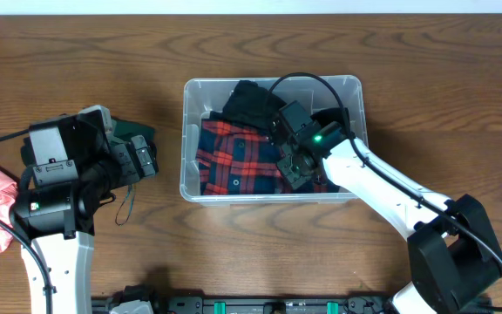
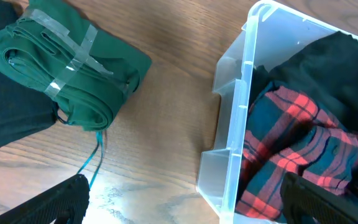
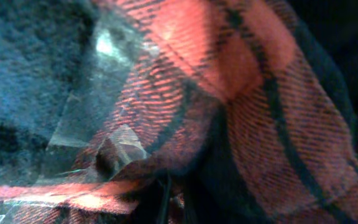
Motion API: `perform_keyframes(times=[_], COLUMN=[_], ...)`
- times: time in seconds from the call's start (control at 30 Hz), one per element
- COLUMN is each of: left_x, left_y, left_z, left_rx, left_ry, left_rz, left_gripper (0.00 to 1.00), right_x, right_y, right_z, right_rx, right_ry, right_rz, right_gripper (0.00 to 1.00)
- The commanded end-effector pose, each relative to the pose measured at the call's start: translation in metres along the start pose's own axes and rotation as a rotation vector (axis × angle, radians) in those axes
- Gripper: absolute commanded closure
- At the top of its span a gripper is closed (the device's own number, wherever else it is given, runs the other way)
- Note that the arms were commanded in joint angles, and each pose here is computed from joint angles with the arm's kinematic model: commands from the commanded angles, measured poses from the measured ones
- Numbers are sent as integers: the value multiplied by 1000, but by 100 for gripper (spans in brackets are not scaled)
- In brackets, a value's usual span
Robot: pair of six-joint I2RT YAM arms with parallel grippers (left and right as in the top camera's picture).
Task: Pack container
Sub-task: 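Place the red plaid shirt into the bin with the right gripper, then grasp the dark green folded shirt with the left gripper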
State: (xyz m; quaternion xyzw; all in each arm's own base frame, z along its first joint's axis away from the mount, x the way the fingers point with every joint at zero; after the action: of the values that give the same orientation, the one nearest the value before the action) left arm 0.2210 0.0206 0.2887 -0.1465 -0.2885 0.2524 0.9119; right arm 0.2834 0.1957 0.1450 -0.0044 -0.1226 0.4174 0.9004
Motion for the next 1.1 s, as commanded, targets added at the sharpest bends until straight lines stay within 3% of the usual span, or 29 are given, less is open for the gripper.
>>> perform_keyframes(times=[0.0, 0.07, 0.13, 0.17, 0.2, 0.23, 0.4, 0.57, 0.83, 1.07], left_x=[4, 4, 4, 5, 5, 6, 15, 34, 59, 59], left_y=[-1, -2, -2, -2, -2, -2, 16, 44, 104, 130], left_z=[5, 5, 5, 5, 5, 5, -2, -29, -104, -162], left_rx=[-1, -1, -1, -2, -4, -3, 164, 195, 268, 274], left_ry=[-22, -22, -22, -23, -27, -30, -82, -27, 78, 153], left_rz=[8, 8, 8, 8, 7, 4, 89, 233, 458, 496], left_gripper=[2, 2, 2, 2, 2, 2, 2, 2, 2, 2], right_x=[1, 8, 15, 17, 18, 17, -3, -35, -59, -59], right_y=[-8, -14, -20, -24, -28, -34, -66, -97, -115, -115], right_z=[0, 29, 65, 82, 97, 114, 160, 155, 145, 145], right_rx=[-37, -83, -136, -168, -207, -249, -355, -343, -329, -331], right_ry=[6, -57, -151, -199, -247, -303, -431, -342, -233, -234], right_rz=[-38, -41, -32, -35, -49, -69, -204, -349, -426, -428], right_gripper=[86, 83, 71, 53, 20, 1, 1, 1, 1, 1])
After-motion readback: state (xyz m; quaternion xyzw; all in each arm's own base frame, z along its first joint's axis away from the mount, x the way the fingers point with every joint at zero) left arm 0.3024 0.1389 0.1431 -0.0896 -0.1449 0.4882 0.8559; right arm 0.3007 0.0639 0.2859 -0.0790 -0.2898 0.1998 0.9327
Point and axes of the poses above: each gripper's point midway between its finger pads, its own z axis back along the fingers, its own y axis along the line the jaws close on, x = y × z, the point moved 9 cm from there along z, back along the fingers, and after that the axes turned 15 degrees about z, right-handed, at the moved point
